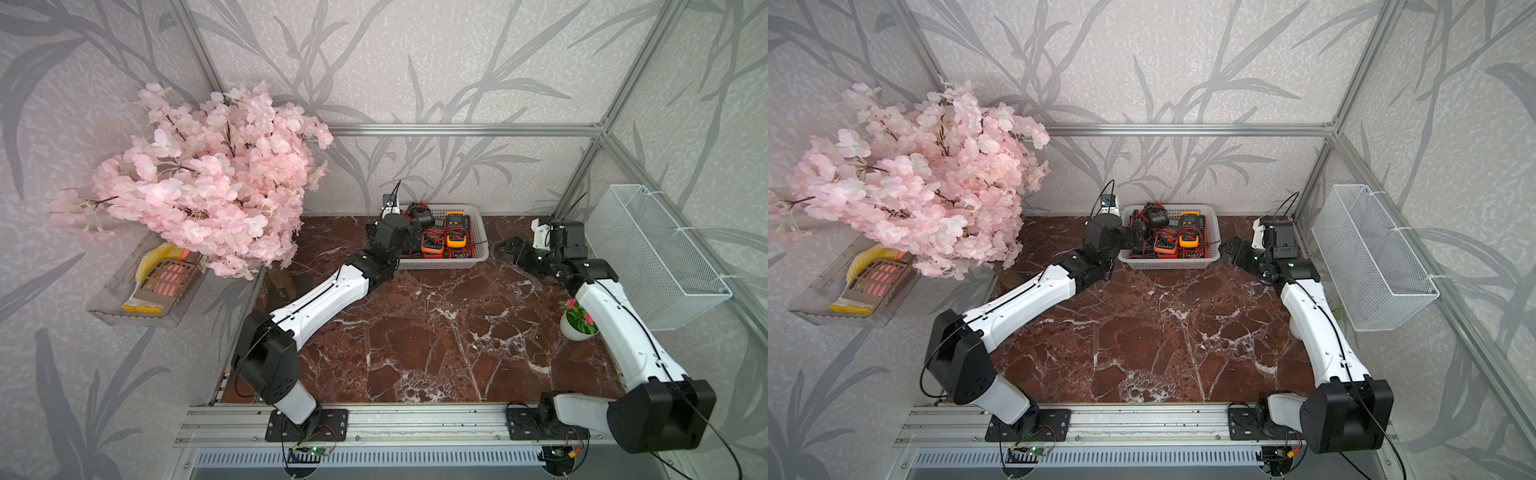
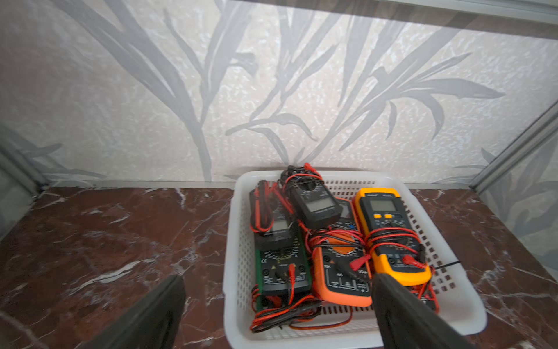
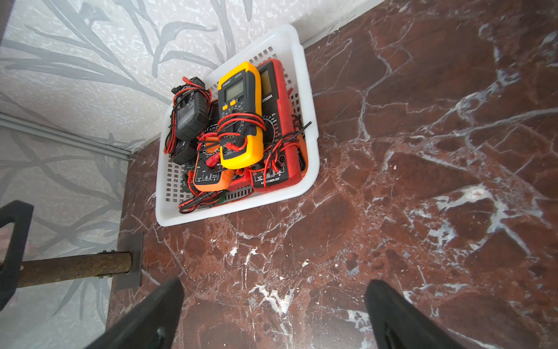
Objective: Put the multimeter into the basket
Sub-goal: Reset both arms
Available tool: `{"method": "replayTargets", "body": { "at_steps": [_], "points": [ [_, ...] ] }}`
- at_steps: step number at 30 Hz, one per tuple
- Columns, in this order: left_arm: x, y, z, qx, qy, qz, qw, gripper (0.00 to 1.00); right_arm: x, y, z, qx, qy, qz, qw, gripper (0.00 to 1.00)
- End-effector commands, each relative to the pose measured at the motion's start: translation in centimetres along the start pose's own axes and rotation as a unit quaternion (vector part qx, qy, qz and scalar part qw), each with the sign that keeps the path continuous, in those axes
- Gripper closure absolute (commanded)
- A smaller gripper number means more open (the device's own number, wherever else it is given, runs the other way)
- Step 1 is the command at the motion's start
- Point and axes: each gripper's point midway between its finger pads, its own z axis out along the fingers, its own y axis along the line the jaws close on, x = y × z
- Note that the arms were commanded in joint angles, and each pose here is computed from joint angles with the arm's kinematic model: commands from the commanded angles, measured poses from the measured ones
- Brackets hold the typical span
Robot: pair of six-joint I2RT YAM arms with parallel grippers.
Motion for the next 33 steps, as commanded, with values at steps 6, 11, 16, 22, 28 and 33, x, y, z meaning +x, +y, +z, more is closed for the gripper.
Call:
{"method": "replayTargets", "body": {
  "at_steps": [6, 11, 16, 22, 28, 33],
  "points": [
    [0.9, 6.9, -3.4, -0.122, -0.049, 0.022, 0.991, 0.00, -2.1, -1.3, 0.1, 0.045, -0.041, -0.048, 0.997, 0.01],
    [2.7, 11.2, -5.6, -0.192, -0.055, 0.020, 0.980, 0.00, -2.6, -2.5, 0.5, 0.068, -0.069, -0.062, 0.993, 0.01],
    [4.6, 15.7, -8.0, -0.219, -0.083, -0.049, 0.971, 0.00, -2.9, -4.5, 1.0, 0.108, -0.097, -0.077, 0.986, 0.01],
    [7.4, 20.7, -10.8, -0.255, -0.091, -0.051, 0.961, 0.00, -2.7, -7.5, 1.8, 0.159, -0.136, -0.090, 0.974, 0.01],
    [10.2, 23.8, -12.6, -0.271, -0.090, -0.035, 0.958, 0.00, -1.8, -9.5, 2.5, 0.194, -0.136, -0.136, 0.962, 0.01],
    [12.4, 24.8, -12.2, -0.254, -0.068, -0.002, 0.965, 0.00, -1.1, -10.8, 3.2, 0.196, -0.145, -0.155, 0.957, 0.01]
  ]
}}
